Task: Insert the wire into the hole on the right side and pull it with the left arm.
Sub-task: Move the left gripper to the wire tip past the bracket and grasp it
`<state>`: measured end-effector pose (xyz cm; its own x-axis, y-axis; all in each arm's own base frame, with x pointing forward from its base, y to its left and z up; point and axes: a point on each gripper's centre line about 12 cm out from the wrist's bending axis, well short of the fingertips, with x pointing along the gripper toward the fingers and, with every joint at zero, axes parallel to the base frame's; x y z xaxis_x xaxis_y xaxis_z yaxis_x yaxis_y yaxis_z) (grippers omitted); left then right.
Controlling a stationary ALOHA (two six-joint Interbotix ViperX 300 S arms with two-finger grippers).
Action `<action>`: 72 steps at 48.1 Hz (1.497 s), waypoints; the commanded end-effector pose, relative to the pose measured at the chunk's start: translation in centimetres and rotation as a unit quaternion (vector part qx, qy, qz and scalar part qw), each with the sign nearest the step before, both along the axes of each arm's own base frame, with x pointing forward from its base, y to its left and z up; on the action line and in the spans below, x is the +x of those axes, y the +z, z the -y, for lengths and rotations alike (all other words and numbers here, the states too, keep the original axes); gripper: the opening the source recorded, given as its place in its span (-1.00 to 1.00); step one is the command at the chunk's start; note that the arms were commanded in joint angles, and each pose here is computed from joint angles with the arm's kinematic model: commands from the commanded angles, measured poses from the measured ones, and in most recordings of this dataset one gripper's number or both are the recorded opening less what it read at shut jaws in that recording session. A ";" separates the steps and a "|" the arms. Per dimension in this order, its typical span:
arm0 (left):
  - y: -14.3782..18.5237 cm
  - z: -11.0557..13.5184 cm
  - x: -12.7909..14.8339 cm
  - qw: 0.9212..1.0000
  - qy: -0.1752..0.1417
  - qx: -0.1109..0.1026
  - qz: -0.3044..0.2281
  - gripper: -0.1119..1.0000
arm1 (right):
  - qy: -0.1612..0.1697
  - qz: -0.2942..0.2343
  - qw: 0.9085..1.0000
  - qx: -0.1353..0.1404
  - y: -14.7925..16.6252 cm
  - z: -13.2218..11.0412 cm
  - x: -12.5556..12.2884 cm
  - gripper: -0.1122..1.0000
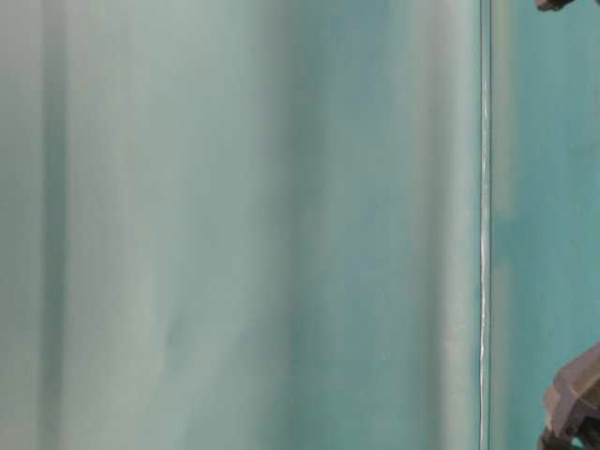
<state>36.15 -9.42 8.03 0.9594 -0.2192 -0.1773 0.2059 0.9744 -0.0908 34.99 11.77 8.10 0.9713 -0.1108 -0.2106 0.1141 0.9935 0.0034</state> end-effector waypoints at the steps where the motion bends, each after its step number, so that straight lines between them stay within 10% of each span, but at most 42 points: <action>1: 1.1 0.1 0.6 1.000 0.003 -0.016 0.014 0.54 | -0.001 0.014 1.000 0.004 0.9 -0.1 0.5 -0.77; 15: 1.7 0.4 1.8 0.995 0.019 -0.091 -0.030 0.52 | -0.002 0.014 1.000 0.004 0.9 -0.1 0.6 -0.77; 48: 2.2 0.6 2.6 0.995 0.018 -0.092 -0.027 0.49 | -0.001 0.009 1.000 0.004 0.7 -0.1 0.5 -0.77; 72: 1.8 0.4 2.6 0.995 0.021 -0.087 -0.044 -0.67 | 0.000 0.007 1.000 0.004 0.7 -0.1 0.5 -0.77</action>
<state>38.31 -9.71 8.26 0.9429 -0.2084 -0.2598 0.1354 0.9525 -0.2727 35.12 11.79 8.02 0.9692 -0.1081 -0.2212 0.1109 0.9938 0.0004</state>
